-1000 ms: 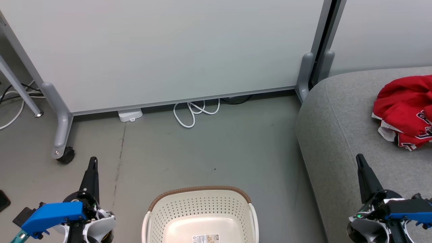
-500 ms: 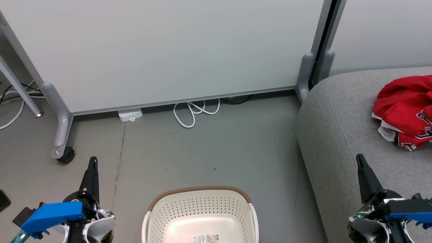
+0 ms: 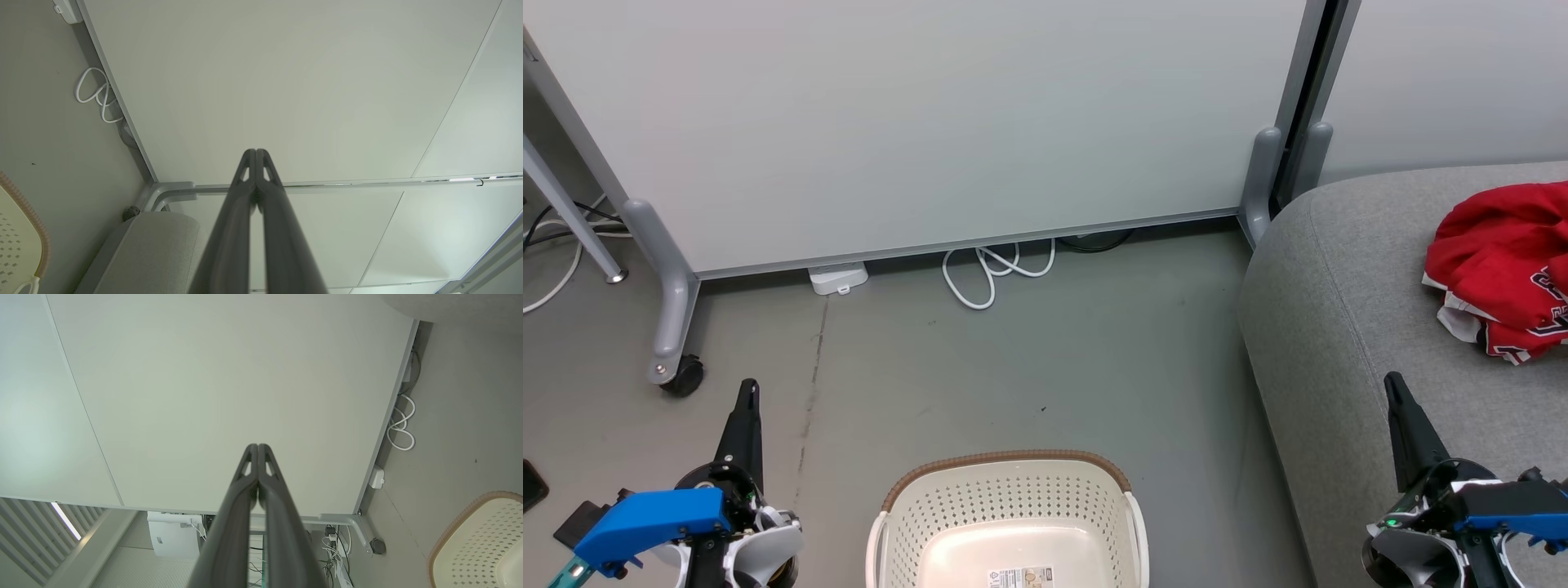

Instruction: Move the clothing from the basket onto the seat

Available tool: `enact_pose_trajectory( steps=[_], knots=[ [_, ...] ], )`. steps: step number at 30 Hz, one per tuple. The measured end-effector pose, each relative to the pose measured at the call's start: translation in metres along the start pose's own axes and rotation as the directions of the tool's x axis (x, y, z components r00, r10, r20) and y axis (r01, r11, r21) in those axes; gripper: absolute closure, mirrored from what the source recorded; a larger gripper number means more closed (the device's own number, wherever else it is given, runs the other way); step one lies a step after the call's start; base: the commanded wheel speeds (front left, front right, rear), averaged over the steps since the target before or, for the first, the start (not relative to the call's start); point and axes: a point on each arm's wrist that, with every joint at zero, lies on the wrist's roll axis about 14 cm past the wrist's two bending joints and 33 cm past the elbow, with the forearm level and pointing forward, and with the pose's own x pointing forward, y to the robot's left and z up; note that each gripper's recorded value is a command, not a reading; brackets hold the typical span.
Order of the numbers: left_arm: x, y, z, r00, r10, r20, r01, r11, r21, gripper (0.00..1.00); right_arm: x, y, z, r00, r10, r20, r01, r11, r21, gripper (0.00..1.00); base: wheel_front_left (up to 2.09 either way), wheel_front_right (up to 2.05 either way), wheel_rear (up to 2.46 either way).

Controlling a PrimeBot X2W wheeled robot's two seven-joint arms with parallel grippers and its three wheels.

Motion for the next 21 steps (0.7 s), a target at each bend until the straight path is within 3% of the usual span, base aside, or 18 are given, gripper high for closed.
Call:
enact_pose_trajectory(
  steps=[21],
  knots=[
    [0.0,0.0,0.0,1.0,0.0,0.0,0.0,1.0,0.0,1.0,0.0,0.0001,-0.0001,1.0,0.0,0.0,0.0,1.0,0.0,1.0,0.0,0.0,0.0]
  ],
)
